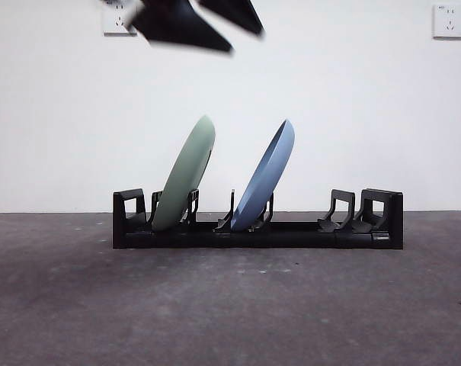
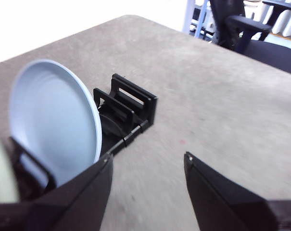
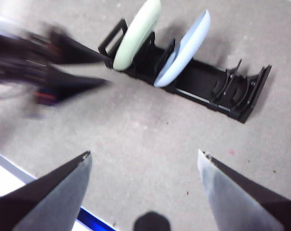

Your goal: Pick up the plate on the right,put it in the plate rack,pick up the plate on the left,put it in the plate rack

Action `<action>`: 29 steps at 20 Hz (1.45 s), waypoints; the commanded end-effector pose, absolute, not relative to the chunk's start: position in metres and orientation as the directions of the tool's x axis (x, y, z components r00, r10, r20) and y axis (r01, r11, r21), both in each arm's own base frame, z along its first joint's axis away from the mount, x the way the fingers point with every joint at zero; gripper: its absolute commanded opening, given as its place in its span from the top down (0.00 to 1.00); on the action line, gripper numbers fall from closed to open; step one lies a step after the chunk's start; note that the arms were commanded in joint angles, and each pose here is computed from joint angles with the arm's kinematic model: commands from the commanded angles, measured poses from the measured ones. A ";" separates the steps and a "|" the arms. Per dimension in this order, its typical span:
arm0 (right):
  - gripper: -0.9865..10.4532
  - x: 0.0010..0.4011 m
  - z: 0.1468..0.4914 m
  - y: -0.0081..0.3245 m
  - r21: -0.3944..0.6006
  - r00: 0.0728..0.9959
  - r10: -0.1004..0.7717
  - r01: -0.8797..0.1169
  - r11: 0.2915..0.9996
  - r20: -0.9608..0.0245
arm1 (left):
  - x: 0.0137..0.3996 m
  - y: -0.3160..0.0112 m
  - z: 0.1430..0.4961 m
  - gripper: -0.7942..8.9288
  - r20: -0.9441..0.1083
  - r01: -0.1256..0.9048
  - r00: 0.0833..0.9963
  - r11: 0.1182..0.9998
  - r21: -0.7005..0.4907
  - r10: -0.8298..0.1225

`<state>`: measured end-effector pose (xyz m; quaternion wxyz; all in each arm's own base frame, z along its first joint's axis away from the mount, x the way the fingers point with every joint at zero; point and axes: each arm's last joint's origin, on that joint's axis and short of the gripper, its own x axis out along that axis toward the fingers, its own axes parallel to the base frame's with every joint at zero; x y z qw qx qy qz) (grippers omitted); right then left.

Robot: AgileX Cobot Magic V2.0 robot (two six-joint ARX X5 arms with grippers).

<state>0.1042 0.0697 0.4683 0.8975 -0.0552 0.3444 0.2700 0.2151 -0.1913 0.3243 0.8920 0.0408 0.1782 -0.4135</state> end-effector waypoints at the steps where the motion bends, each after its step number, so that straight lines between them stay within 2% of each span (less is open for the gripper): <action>1: 0.58 0.108 0.454 0.073 0.083 0.563 0.433 -0.540 0.837 -0.704 | 0.184 -0.166 0.348 0.66 -0.348 0.760 0.591 0.647 -0.063 -0.728; 5: 0.59 0.120 0.422 0.083 0.128 0.448 0.443 -0.575 0.808 -0.776 | 0.135 -0.123 0.374 0.66 -0.326 0.761 0.597 0.646 -0.060 -0.733; 8: 0.59 0.128 0.404 0.091 0.189 0.383 0.489 -0.603 0.775 -0.784 | 0.108 -0.100 0.381 0.66 -0.320 0.761 0.598 0.646 -0.059 -0.735; 10: 0.71 0.131 0.398 0.094 0.211 0.365 0.509 -0.613 0.761 -0.779 | 0.098 -0.091 0.382 0.67 -0.319 0.761 0.599 0.646 -0.059 -0.735; 11: 0.79 0.131 0.397 0.094 0.216 0.361 0.515 -0.617 0.757 -0.777 | 0.095 -0.089 0.382 0.73 -0.320 0.761 0.598 0.646 -0.058 -0.735; 13: 0.91 0.132 0.397 0.095 0.214 0.368 0.523 -0.622 0.753 -0.769 | 0.092 -0.086 0.382 0.94 -0.324 0.761 0.597 0.646 -0.059 -0.734; 14: 0.93 0.132 0.398 0.095 0.214 0.371 0.524 -0.623 0.753 -0.767 | 0.092 -0.086 0.382 0.93 -0.327 0.761 0.596 0.646 -0.060 -0.733; 23: 0.91 0.134 0.399 0.096 0.221 0.401 0.515 -0.585 0.781 -0.758 | 0.093 -0.087 0.381 0.92 -0.333 0.756 0.600 0.651 -0.059 -0.727; 29: 0.91 0.137 0.399 0.093 0.127 0.483 0.423 -0.531 0.838 -0.766 | 0.098 -0.091 0.378 0.92 -0.359 0.755 0.593 0.652 -0.063 -0.721</action>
